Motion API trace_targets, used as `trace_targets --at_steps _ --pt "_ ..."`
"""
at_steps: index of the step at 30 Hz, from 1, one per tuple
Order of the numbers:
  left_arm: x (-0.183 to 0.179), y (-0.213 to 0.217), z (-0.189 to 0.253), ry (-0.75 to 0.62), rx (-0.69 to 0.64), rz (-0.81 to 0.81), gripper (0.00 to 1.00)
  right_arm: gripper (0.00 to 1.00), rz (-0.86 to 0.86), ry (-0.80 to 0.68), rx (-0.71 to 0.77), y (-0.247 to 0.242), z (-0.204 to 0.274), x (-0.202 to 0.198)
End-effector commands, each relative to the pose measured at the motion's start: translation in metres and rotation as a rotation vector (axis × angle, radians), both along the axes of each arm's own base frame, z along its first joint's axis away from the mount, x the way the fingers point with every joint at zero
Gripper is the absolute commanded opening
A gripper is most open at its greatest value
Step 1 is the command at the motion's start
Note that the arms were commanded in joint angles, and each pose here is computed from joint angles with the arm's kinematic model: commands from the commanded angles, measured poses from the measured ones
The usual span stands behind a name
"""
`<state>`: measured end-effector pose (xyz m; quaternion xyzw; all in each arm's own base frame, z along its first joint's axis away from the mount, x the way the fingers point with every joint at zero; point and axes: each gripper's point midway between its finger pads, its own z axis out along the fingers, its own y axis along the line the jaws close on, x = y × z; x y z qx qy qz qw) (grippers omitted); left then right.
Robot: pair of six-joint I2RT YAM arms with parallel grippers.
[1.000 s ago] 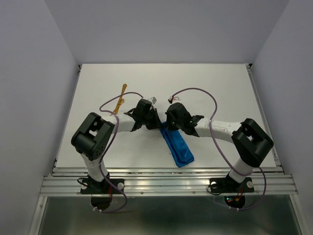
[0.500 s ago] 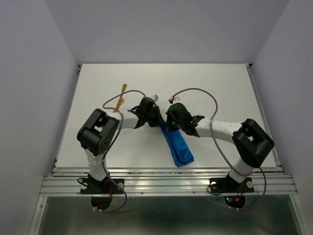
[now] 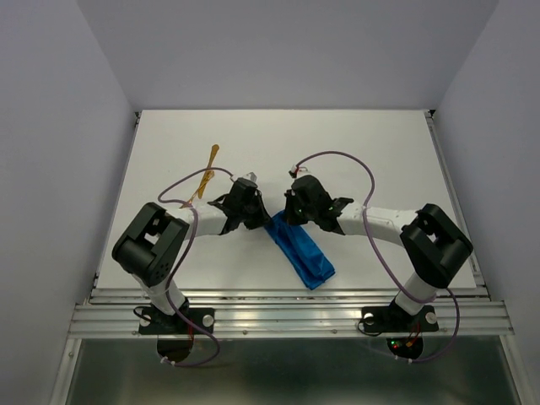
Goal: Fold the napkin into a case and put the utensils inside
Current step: Grasp the top corner of the smaller rectangle folded napkin from the folded napkin.
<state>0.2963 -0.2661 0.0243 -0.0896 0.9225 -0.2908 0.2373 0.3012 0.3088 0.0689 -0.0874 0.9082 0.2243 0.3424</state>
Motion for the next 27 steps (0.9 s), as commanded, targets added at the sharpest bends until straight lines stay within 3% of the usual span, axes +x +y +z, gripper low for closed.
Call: trace_targets --at_steps 1,10,15,27 --pt "-0.004 0.011 0.007 -0.019 0.04 0.028 0.0 0.01 0.043 -0.038 0.058 0.018 0.018 0.009" --pt "-0.01 -0.004 0.022 -0.095 0.038 -0.094 0.0 0.01 0.11 0.018 0.124 0.027 0.02 -0.001" --pt "-0.016 -0.006 0.027 -0.147 0.072 -0.146 0.25 0.01 0.129 0.036 0.139 0.027 0.02 -0.003" --pt "-0.025 -0.007 0.031 -0.211 0.178 -0.237 0.32 0.0 0.124 0.058 0.157 0.022 0.019 0.001"
